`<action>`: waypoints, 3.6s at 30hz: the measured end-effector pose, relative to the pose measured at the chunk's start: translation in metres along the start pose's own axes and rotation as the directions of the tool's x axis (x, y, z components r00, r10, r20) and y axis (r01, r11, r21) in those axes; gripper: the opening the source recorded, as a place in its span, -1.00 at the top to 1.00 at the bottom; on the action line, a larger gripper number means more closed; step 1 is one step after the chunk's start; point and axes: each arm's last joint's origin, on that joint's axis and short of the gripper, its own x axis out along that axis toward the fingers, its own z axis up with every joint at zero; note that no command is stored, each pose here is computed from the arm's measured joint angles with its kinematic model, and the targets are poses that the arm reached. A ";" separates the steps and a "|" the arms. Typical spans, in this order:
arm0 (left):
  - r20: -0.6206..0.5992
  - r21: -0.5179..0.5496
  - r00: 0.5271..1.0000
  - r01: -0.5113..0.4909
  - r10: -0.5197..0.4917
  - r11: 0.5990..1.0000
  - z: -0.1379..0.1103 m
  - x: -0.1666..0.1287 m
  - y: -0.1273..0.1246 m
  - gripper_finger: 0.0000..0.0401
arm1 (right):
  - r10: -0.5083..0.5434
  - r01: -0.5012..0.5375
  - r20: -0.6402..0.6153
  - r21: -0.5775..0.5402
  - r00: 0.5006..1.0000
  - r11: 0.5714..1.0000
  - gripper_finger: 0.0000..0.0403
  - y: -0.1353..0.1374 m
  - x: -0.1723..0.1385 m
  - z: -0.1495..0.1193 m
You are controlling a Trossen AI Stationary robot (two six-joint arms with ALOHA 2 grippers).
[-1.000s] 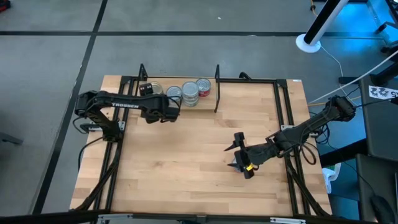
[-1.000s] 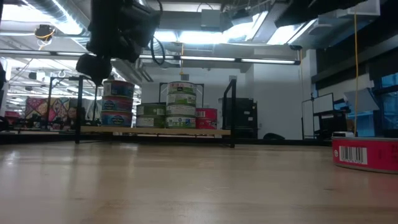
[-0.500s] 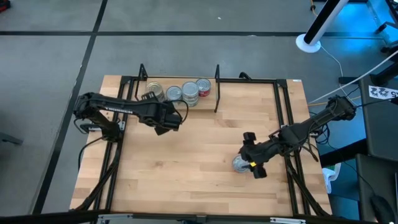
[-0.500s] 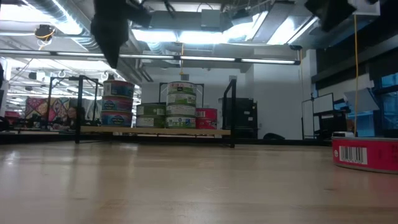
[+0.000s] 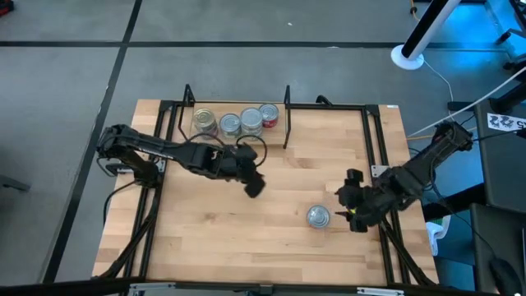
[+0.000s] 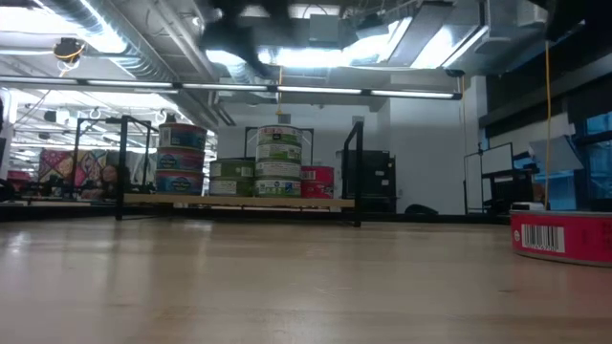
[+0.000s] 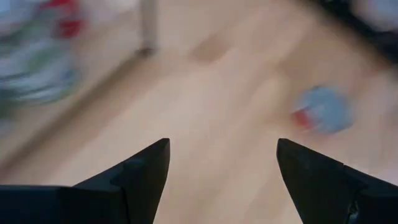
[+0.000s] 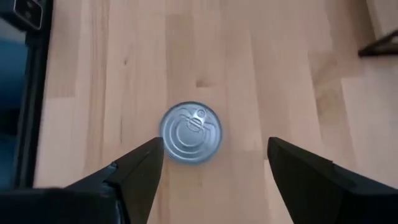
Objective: Stack canned seafood by type on shelf
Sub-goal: Stack the red tuna can on top of the other red tuna can on the shelf
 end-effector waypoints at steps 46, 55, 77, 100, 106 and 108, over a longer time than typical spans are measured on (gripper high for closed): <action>0.086 -0.752 0.855 0.392 -0.511 0.530 -0.068 0.187 -0.096 -0.45 | -0.015 0.014 0.128 0.010 0.992 1.000 -0.44 0.023 0.088 -0.087; 0.123 -0.717 0.870 0.410 -0.477 0.564 -0.054 0.181 -0.104 -0.45 | -0.016 0.015 0.128 0.008 0.992 1.000 -0.44 0.023 0.088 -0.087; -0.016 -0.786 0.878 0.284 -0.478 0.549 -0.073 0.226 -0.109 -0.45 | 0.002 0.000 0.119 -0.015 0.993 1.000 -0.44 0.024 0.088 -0.087; -0.056 -0.784 0.899 0.230 -0.434 0.577 -0.073 0.230 -0.102 0.29 | 0.001 0.003 0.118 -0.042 0.993 0.999 -0.44 0.024 0.088 -0.087; -0.065 -0.781 0.903 0.219 -0.425 0.585 -0.073 0.231 -0.100 0.41 | 0.001 0.004 0.118 -0.042 0.993 0.999 -0.44 0.024 0.088 -0.087; -0.064 -0.772 0.902 0.226 -0.427 0.594 -0.072 0.231 -0.099 0.46 | 0.001 0.003 0.118 -0.042 0.993 0.999 -0.44 0.024 0.088 -0.087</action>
